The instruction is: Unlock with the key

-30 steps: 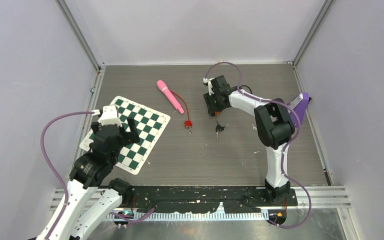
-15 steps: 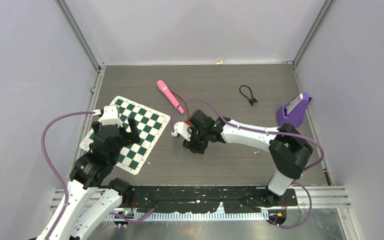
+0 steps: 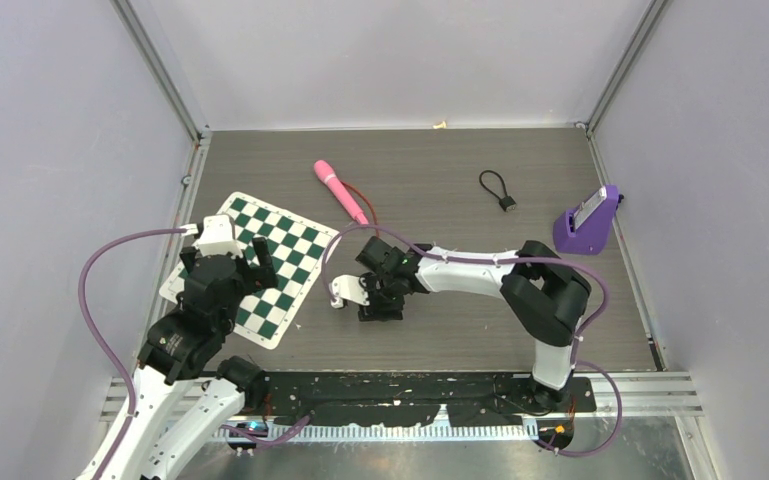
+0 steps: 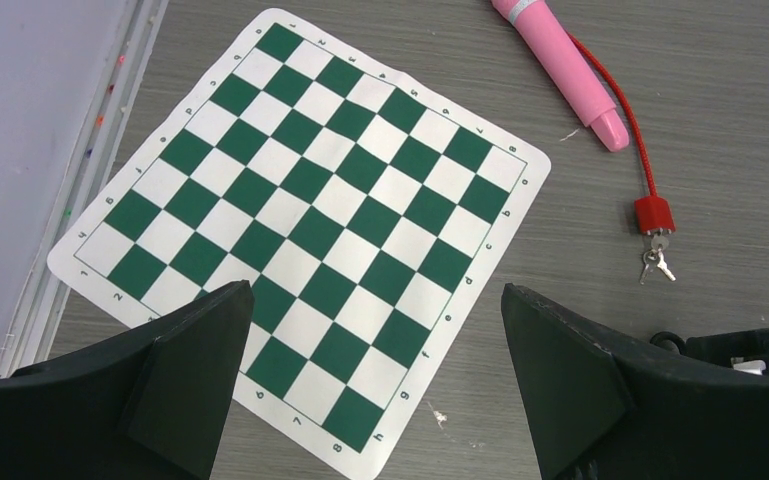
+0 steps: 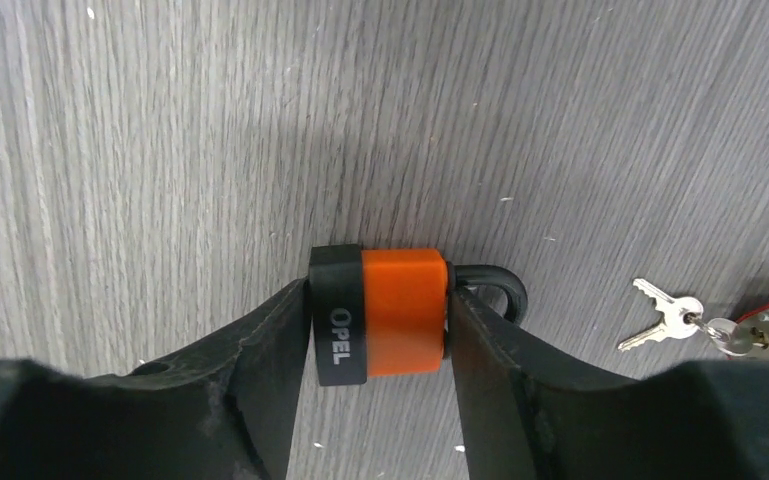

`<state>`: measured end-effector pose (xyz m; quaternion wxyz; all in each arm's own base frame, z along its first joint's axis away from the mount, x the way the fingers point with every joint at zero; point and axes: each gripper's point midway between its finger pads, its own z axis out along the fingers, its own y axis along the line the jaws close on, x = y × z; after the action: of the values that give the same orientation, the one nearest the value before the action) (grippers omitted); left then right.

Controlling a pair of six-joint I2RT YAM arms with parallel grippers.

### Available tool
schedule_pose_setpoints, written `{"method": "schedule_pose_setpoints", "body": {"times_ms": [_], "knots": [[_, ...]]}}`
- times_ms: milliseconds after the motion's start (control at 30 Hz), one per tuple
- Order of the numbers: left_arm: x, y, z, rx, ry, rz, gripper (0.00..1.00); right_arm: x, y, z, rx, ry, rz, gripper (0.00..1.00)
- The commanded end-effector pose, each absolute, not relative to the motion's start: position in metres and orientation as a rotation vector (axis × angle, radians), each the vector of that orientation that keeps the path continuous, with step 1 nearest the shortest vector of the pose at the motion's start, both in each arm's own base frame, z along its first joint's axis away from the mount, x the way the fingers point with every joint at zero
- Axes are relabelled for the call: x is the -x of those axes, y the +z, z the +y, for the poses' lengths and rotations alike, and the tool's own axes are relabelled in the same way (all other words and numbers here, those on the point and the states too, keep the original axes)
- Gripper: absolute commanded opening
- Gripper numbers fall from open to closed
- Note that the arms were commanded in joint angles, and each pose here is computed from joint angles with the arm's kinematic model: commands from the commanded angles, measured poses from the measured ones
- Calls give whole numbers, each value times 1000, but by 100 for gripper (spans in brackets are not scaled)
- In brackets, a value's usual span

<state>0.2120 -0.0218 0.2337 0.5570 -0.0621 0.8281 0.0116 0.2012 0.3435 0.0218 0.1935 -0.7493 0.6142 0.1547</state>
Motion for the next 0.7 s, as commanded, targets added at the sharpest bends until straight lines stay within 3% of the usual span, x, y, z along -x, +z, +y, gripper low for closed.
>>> {"method": "schedule_pose_setpoints", "body": {"times_ms": [0, 333, 667], "knots": [[-218, 243, -21, 176, 21, 1904, 100, -210, 37, 352, 2119, 374, 1630, 61], [-219, 242, -26, 158, -8, 1910, 100, -229, 120, 346, 1623, 461, 1748, 74], [-219, 241, -29, 150, -20, 1916, 99, -324, 130, 246, 761, 201, 2143, 77]]}}
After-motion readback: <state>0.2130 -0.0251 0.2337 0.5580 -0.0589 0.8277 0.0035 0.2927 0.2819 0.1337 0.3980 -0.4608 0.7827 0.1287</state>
